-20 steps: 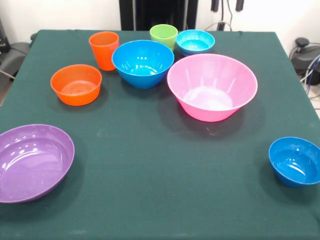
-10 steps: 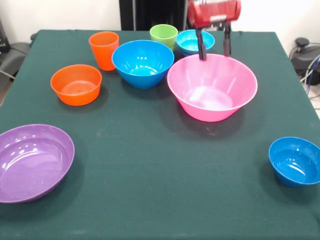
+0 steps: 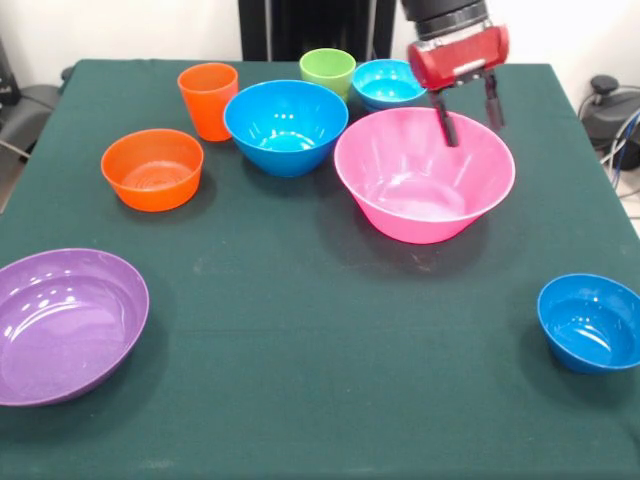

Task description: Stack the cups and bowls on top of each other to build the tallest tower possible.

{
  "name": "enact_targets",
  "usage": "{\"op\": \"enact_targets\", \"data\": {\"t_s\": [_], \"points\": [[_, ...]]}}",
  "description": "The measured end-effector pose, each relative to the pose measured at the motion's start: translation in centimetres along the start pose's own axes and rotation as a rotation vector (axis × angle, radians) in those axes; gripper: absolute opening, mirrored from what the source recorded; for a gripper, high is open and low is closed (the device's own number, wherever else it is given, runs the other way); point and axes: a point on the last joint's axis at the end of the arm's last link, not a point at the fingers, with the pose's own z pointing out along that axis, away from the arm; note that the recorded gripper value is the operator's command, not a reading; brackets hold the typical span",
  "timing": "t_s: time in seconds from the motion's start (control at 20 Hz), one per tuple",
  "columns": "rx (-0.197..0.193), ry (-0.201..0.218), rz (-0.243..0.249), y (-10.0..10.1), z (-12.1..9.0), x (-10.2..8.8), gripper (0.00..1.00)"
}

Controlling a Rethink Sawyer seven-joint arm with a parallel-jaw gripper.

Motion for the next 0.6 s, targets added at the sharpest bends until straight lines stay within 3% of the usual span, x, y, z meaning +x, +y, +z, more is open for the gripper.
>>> {"op": "enact_targets", "data": {"t_s": [0.2, 0.6], "points": [[-0.034, -0.002, -0.017, 1.7, 0.2, -0.8, 1.0], [-0.022, 0.034, -0.136, 5.1, -1.0, -2.4, 1.0]]}}
